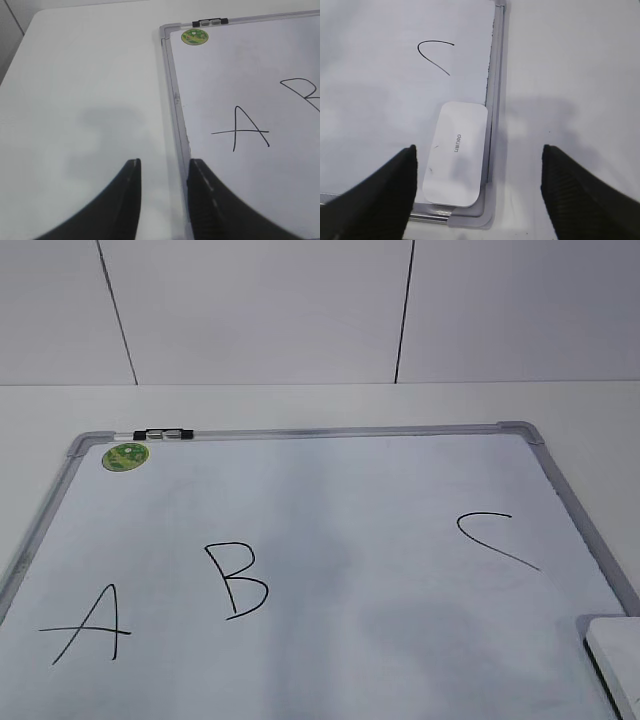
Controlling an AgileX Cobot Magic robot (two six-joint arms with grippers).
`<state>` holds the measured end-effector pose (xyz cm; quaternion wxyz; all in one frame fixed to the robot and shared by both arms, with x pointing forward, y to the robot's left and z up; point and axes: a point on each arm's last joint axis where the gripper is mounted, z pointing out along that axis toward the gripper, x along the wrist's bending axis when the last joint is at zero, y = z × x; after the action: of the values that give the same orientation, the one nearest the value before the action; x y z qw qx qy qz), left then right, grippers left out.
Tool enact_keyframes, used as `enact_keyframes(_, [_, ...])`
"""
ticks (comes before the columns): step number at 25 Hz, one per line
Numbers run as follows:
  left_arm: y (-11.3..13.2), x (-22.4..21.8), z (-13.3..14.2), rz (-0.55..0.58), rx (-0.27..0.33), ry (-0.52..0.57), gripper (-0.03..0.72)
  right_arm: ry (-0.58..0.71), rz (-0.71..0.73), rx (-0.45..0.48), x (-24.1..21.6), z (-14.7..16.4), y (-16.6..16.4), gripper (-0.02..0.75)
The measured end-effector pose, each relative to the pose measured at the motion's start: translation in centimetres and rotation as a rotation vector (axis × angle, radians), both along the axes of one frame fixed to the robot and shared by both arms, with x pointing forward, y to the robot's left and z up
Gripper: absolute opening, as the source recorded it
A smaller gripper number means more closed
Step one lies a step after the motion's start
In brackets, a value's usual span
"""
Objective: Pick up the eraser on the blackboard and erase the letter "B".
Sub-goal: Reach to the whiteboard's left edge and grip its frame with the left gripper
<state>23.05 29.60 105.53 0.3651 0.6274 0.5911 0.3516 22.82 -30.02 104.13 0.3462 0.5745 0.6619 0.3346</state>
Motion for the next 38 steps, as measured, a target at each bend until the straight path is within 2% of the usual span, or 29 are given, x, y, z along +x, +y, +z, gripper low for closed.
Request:
enact_keyframes(16, [0.0,0.0,0.0,0.0,0.0,0.0,0.24,0.0,-0.002,-0.003,0.0,0.0,0.0,0.58])
enact_keyframes(18, [0.2,0.0,0.0,0.015,0.022,0.0,0.24,0.0,-0.002,-0.003,0.0,0.0,0.0,0.58])
enact_keyframes(21, [0.9,0.0,0.0,0.064,0.097,0.0,0.24,0.002,-0.003,-0.005,0.0,0.0,0.0,0.58])
enact_keyframes(23, [1.1,0.0,0.1,0.076,0.114,-0.002,0.24,0.014,-0.003,-0.006,0.2,0.0,0.0,0.58])
enact_keyframes(34, [1.1,0.0,0.1,0.079,0.118,-0.006,0.24,0.098,-0.003,-0.011,1.4,0.0,0.0,0.58])
enact_keyframes(38, [1.0,0.0,0.1,0.071,0.107,-0.006,0.24,0.146,-0.028,0.019,2.1,0.0,0.1,0.58])
